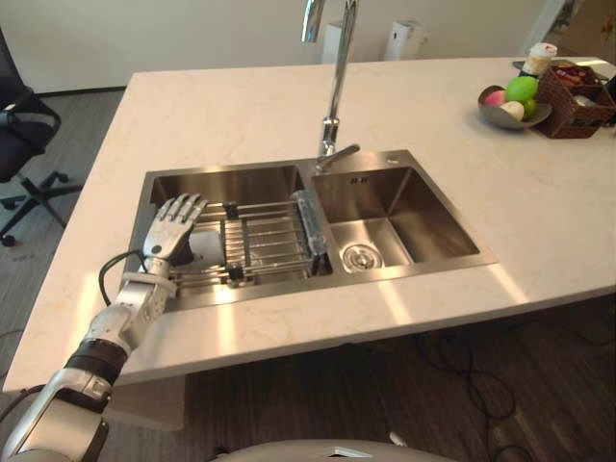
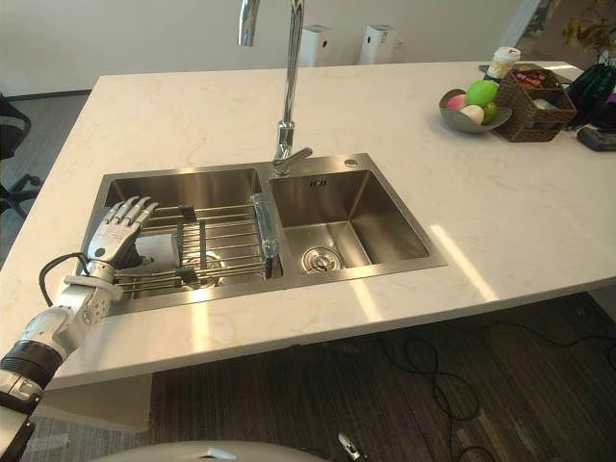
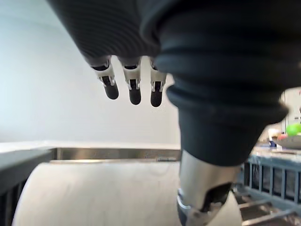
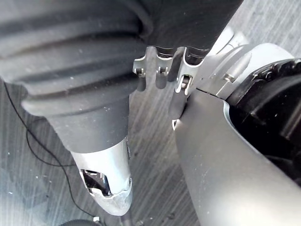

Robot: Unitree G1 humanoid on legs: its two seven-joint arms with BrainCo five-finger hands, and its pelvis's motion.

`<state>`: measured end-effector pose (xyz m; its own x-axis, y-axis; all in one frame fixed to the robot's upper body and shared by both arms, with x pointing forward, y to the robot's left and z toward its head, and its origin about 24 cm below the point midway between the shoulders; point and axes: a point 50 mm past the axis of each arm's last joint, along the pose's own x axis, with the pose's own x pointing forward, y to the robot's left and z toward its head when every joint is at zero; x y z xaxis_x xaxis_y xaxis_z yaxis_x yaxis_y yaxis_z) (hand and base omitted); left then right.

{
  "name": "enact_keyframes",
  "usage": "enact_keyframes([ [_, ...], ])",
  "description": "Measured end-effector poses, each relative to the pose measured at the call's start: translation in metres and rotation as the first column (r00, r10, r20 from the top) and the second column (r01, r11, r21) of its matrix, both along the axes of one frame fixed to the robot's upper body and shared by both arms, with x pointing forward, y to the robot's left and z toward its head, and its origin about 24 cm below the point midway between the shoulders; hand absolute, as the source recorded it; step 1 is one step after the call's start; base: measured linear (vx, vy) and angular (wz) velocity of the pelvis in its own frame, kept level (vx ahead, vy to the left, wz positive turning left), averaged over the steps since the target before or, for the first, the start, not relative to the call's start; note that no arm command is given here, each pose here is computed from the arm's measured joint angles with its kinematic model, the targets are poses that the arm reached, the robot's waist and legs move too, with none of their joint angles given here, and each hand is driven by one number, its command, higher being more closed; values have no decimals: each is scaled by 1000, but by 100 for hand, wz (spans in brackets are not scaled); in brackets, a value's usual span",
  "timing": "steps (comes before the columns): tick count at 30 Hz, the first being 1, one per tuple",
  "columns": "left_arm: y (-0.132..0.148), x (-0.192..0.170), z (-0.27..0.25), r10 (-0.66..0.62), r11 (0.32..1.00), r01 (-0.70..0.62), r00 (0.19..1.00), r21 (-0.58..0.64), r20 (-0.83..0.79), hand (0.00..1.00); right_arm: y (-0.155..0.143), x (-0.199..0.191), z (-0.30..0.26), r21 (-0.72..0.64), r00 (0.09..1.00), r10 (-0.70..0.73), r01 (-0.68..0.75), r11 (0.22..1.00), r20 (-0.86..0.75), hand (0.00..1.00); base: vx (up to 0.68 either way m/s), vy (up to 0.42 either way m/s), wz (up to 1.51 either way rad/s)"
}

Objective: Walk over to the sink, pick up the cup, carry it to the dishwasher, place the cup inside the dishwasher, then close the dishwasher door

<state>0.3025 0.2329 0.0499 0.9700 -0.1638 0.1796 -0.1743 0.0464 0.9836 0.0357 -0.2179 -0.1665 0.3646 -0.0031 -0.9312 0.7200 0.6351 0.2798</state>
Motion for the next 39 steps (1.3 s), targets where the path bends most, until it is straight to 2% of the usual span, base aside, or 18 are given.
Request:
enact_keyframes([
  [7,4,1,-1,44,998,-43,999,50,-7,0,2,0,-1,-22,999,37,-38,999,-32,0,0,-1,0],
  [15,12,9,-14,109,990,-75,949,123,-296,0,-3,3,1,-47,998,48,-50,998,-41,0,-52,3,-7],
  [20,11,11,-21,103,994,-79,854,70,-510,0,-4,6,1,-50,997,59,-61,997,-39,0,-31,-5,-7],
  [30,9,18,-20,90,996,-84,787,39,-611,0,-5,5,1,-62,997,56,-59,996,-51,0,-6,0,0],
  [31,10,18,-20,88,996,-87,779,33,-621,100,-5,5,1,-62,997,56,-59,996,-51,0,0,0,0],
  [35,12,21,-18,82,992,-123,714,-10,-695,100,-7,5,2,-66,997,57,-60,996,-53,0,0,0,0],
  [39,12,21,-17,81,992,-128,712,-16,-697,100,-7,5,2,-68,997,58,-61,996,-52,0,0,0,0],
])
